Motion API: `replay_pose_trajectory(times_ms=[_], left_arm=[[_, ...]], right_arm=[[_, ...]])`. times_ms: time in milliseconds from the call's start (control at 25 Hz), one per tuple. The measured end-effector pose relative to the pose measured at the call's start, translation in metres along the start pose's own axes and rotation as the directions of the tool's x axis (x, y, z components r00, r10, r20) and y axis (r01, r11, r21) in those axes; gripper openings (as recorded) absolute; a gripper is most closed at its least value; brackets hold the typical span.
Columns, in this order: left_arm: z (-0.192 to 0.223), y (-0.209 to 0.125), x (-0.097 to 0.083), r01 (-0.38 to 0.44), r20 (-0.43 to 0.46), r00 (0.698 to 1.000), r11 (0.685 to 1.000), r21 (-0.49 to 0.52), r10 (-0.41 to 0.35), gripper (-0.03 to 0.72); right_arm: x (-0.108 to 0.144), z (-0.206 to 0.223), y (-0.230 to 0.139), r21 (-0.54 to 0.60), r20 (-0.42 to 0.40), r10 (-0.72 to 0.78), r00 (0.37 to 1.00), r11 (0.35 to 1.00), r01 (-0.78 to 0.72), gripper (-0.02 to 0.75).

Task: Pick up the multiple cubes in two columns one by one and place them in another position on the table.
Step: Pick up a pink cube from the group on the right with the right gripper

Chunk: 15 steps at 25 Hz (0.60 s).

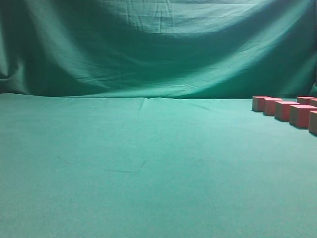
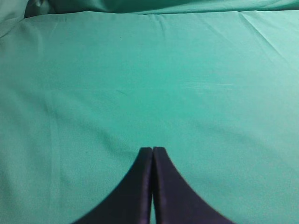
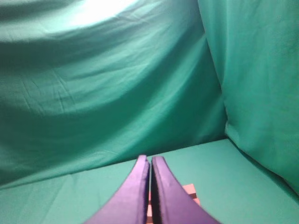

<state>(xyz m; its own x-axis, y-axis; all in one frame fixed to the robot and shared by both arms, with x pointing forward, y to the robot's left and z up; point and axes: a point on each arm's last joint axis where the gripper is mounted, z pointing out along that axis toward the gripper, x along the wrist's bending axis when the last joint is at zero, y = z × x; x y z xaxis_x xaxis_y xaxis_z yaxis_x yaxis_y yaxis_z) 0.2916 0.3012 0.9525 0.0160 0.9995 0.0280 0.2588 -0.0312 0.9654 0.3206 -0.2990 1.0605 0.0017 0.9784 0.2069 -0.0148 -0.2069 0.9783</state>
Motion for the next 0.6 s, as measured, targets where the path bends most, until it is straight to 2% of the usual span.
replay_pose_trajectory(times_ms=[160,320,480,600], left_arm=[[0.000,0.000,0.000,0.000,0.000,1.000,1.000,0.000,0.000,0.000],[0.000,0.000,0.000,0.000,0.000,1.000,1.000,0.000,0.000,0.000],[0.000,0.000,0.000,0.000,0.000,1.000,1.000,0.000,0.000,0.000],[0.000,0.000,0.000,0.000,0.000,1.000,1.000,0.000,0.000,0.000]], right_arm=[[0.002,0.009,0.012,0.155,0.030,-0.084,0.996,0.985,0.079,0.000],[0.003,0.025,0.026,0.373,0.048,-0.144,0.988,0.921,0.116,0.000],[0.010,0.044,0.027,0.604,-0.018,-0.204,0.979,0.778,0.173,0.000],[0.020,0.062,0.018,0.767,-0.103,-0.224,0.969,0.602,0.221,0.000]])
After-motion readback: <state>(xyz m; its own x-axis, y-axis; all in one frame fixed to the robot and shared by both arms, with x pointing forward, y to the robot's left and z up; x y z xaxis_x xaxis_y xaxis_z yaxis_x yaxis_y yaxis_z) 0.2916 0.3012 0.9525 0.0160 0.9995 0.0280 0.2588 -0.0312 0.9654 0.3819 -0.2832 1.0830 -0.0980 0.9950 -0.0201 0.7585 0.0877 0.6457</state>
